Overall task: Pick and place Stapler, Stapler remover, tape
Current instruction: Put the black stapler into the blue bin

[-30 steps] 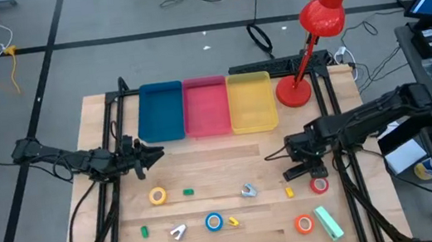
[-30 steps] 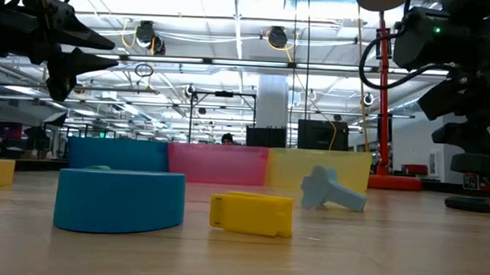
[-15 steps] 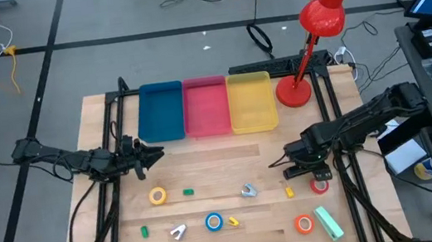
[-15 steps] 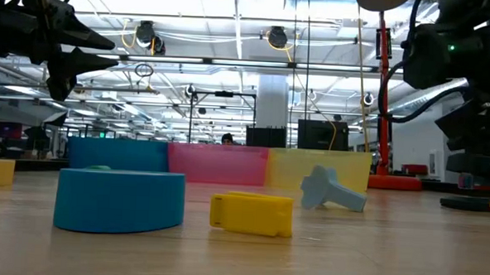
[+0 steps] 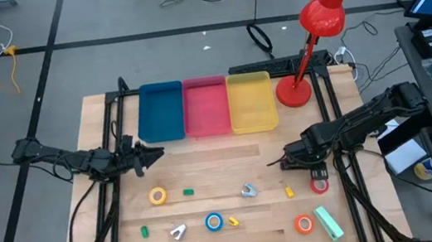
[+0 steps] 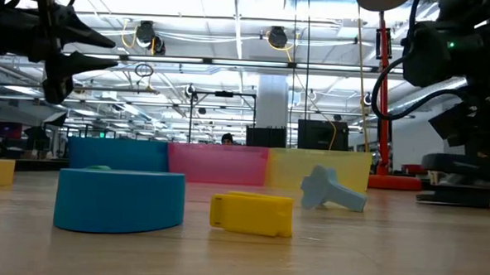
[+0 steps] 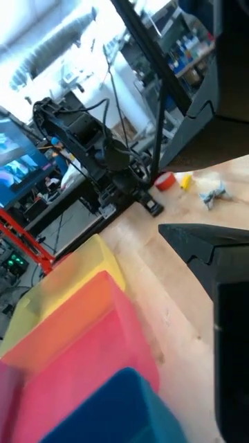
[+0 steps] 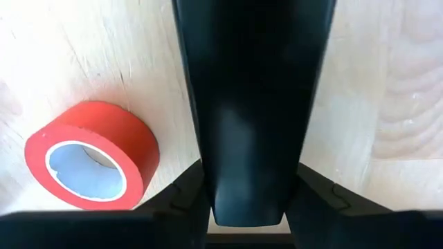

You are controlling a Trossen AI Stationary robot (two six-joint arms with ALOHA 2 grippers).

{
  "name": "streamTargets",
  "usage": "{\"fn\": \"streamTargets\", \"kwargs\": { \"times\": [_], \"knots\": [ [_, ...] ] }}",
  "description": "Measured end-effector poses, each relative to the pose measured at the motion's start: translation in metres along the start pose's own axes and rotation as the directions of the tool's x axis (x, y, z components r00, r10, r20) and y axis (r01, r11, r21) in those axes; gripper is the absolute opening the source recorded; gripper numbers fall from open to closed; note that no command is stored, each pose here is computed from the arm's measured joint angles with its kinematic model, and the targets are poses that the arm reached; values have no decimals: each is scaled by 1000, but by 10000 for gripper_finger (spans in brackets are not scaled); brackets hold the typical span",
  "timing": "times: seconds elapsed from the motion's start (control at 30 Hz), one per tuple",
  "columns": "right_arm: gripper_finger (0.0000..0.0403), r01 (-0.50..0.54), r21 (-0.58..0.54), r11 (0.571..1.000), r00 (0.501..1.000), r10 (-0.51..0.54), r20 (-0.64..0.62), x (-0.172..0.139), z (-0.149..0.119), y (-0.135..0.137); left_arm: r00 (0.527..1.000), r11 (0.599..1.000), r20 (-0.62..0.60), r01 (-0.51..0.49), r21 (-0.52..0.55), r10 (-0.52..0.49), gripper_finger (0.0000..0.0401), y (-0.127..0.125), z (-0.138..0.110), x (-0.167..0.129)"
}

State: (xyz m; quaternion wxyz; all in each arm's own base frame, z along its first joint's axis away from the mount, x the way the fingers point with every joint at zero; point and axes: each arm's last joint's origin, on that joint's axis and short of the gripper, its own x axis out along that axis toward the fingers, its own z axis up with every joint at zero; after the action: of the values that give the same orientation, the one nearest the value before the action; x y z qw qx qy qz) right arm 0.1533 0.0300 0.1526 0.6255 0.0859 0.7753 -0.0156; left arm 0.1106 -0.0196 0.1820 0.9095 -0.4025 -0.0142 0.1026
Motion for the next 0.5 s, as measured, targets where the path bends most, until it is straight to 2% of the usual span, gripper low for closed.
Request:
{"fn": "streamTargets", "kwargs": {
  "times": [0.27,0.5],
  "knots": [
    [131,16,11,1000,999,-16,29,-2,2,0,997,993,50,56,-104,-51,131,-6,5,0],
    [131,80,-15,997,983,-77,165,-30,16,6,976,980,195,131,-151,-100,131,-15,17,-2]
  ]
}}
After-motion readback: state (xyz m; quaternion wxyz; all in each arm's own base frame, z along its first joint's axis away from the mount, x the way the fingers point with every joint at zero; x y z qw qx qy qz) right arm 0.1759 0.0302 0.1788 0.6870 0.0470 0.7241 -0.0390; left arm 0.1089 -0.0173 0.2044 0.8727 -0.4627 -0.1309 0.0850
